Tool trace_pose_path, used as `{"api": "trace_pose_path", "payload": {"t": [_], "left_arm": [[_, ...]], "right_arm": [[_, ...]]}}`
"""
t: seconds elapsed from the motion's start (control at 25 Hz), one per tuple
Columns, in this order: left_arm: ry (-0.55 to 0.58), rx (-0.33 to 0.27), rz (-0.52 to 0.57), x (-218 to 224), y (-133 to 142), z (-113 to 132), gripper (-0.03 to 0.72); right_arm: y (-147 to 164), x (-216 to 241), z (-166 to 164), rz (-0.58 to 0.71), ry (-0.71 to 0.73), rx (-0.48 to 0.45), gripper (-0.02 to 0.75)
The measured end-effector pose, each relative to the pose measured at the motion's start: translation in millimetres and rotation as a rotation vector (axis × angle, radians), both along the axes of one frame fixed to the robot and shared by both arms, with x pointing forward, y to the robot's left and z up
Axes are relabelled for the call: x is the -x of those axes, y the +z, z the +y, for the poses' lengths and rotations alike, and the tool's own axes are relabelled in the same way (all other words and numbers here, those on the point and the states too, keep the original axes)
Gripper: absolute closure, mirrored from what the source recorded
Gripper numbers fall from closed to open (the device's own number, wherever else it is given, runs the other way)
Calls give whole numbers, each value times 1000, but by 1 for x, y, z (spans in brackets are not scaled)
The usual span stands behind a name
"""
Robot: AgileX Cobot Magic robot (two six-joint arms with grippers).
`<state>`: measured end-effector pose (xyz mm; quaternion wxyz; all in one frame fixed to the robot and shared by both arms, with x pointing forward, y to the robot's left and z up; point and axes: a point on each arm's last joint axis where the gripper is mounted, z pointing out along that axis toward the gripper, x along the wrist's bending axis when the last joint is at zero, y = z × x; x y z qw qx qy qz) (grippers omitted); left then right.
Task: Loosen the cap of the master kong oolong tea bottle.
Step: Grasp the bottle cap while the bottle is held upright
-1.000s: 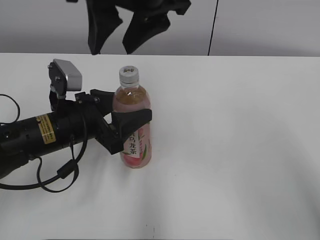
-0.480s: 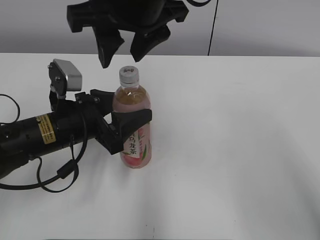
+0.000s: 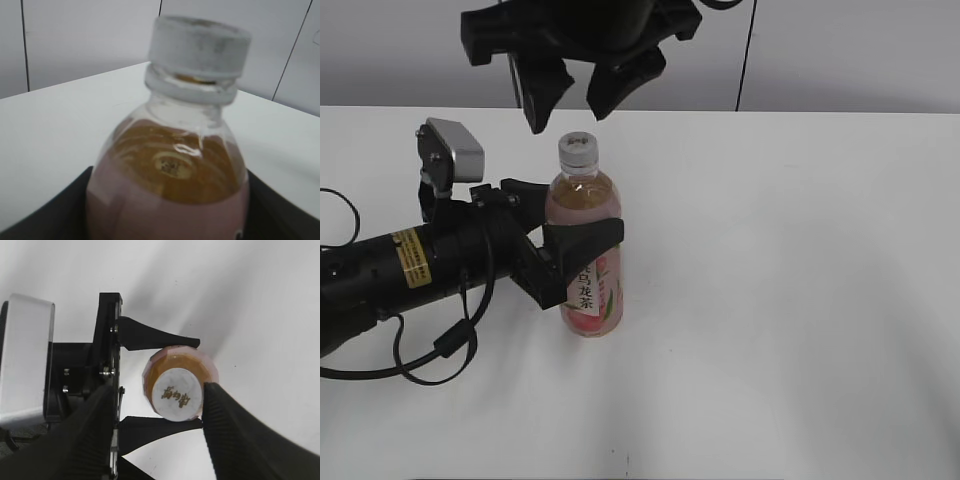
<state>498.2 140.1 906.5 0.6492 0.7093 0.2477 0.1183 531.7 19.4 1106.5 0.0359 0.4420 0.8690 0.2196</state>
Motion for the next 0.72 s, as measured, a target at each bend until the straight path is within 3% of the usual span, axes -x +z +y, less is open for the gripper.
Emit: {"api": "trace_pose_path", "payload": {"t": [0.4, 0.72], "left_arm": [[-1, 0, 0, 0, 0, 0, 221], [-1, 0, 0, 0, 0, 0, 221]], "right_arm": [[-1, -10, -8, 11, -32, -5, 312], [-21, -15, -1, 65, -25, 5, 312]]}}
